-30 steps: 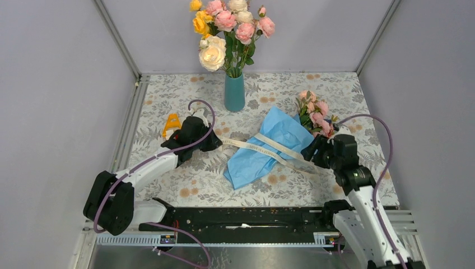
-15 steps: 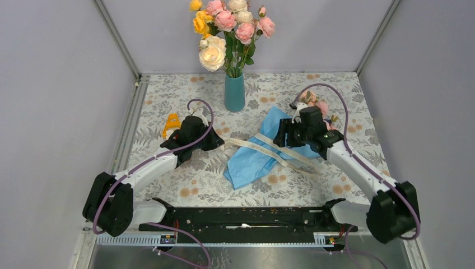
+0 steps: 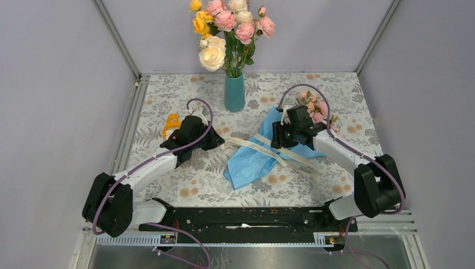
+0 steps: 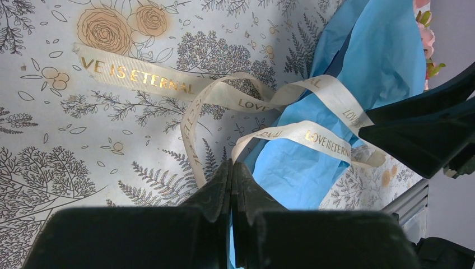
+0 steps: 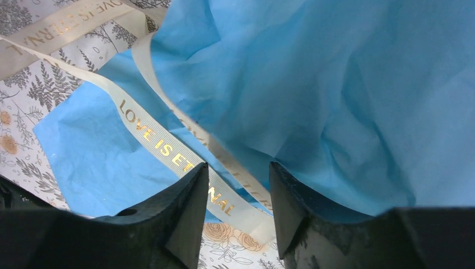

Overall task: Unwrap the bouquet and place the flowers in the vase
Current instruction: Untie the ribbon from the wrapping paper, then unfold the wrapping paper at the center of the board.

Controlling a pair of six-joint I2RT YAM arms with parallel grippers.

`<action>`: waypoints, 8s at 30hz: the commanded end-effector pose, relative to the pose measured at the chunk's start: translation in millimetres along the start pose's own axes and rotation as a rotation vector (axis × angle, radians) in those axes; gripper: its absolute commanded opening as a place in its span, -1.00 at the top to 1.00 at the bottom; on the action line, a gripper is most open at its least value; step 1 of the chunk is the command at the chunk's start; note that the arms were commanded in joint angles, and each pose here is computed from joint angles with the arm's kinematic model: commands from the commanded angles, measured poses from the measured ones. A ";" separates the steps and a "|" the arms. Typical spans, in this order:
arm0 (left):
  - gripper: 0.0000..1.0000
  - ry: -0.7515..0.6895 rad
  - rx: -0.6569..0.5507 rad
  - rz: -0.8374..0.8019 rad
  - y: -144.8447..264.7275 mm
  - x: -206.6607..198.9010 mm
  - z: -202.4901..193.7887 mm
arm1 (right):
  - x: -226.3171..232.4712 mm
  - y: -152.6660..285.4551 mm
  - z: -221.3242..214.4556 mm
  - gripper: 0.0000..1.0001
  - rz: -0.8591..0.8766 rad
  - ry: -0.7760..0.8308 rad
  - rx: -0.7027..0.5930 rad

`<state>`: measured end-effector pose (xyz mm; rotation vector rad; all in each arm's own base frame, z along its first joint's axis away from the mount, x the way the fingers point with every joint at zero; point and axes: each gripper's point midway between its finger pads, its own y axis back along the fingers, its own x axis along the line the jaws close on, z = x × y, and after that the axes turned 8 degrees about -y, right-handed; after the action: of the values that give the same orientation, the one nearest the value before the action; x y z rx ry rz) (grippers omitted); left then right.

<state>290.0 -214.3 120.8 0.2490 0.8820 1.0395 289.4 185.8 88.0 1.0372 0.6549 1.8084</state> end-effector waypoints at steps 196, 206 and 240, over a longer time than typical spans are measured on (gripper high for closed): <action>0.89 -0.717 0.073 -0.552 45.8 -124.6 -130.9 | -58.5 102.1 7.3 -0.95 -0.129 -0.503 -0.410; -0.04 -0.589 0.034 -0.638 58.3 -145.5 -138.1 | -62.3 105.6 -2.0 -0.95 -0.150 -0.496 -0.407; -0.23 -1.061 0.164 -0.602 54.5 -178.6 -223.1 | 52.7 100.7 21.1 -0.89 -0.021 -0.255 -0.371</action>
<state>47.7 -369.8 83.9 0.6006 0.0863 0.1566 241.8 176.5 192.4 1.0426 0.1643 1.6780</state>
